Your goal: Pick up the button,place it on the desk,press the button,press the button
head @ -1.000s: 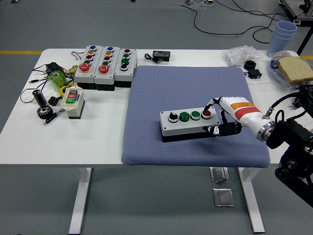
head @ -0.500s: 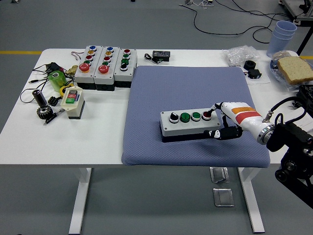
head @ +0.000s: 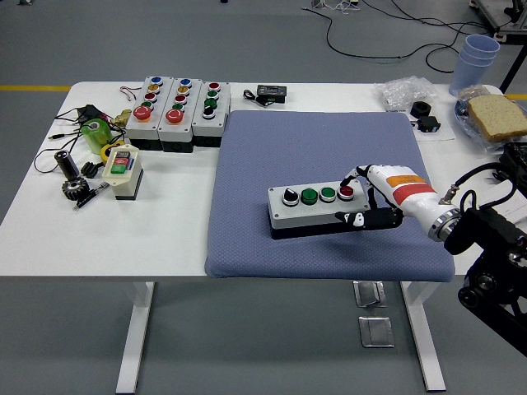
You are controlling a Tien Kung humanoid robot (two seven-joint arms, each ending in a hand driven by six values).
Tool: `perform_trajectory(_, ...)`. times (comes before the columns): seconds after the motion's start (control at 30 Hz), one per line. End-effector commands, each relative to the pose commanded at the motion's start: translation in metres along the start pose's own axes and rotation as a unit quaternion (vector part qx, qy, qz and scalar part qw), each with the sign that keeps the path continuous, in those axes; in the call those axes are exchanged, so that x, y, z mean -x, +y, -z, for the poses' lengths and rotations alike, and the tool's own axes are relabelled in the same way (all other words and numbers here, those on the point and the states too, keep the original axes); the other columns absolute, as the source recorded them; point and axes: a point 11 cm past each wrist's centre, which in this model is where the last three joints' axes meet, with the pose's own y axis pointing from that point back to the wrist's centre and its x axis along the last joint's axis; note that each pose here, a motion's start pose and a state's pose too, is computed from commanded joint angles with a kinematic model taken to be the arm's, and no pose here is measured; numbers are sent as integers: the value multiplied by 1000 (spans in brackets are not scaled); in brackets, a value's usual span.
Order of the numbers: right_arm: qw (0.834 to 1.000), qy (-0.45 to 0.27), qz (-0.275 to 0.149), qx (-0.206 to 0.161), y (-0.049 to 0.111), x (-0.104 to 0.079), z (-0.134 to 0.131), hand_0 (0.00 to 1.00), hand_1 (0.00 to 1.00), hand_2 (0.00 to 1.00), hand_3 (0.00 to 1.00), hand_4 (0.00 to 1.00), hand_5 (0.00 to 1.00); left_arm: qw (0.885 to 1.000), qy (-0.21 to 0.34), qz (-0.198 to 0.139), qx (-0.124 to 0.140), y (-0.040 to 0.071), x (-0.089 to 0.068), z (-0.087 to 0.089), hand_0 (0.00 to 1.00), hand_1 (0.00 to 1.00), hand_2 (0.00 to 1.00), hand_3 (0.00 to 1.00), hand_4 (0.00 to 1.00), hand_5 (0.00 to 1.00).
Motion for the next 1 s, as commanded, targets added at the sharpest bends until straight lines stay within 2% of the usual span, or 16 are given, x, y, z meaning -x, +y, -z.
perform_trajectory(0.3, 1000, -8, 19, -4, -7, 18, 7, 133, 2, 193, 651, 865, 519, 1000, 1, 1, 1, 0, 0, 0, 651, 644, 638, 546, 300, 848)
perform_trajectory(0.57, 999, -6, 38, 11, -14, 29, 3, 132, 2, 194, 651, 865, 519, 1000, 4, -1, 2, 0, -3, -2, 651, 643, 638, 546, 298, 843)
perform_trajectory(0.87, 999, -2, 50, 20, -12, 32, -2, 132, 2, 194, 653, 865, 520, 1000, 6, -4, 1, 1, -6, -2, 651, 644, 638, 546, 300, 846)
perform_trajectory(1.0, 999, -8, 32, 17, -12, 24, -1, 132, 2, 194, 653, 865, 520, 1000, 5, -4, 2, 1, -6, -2, 651, 644, 638, 546, 300, 846)
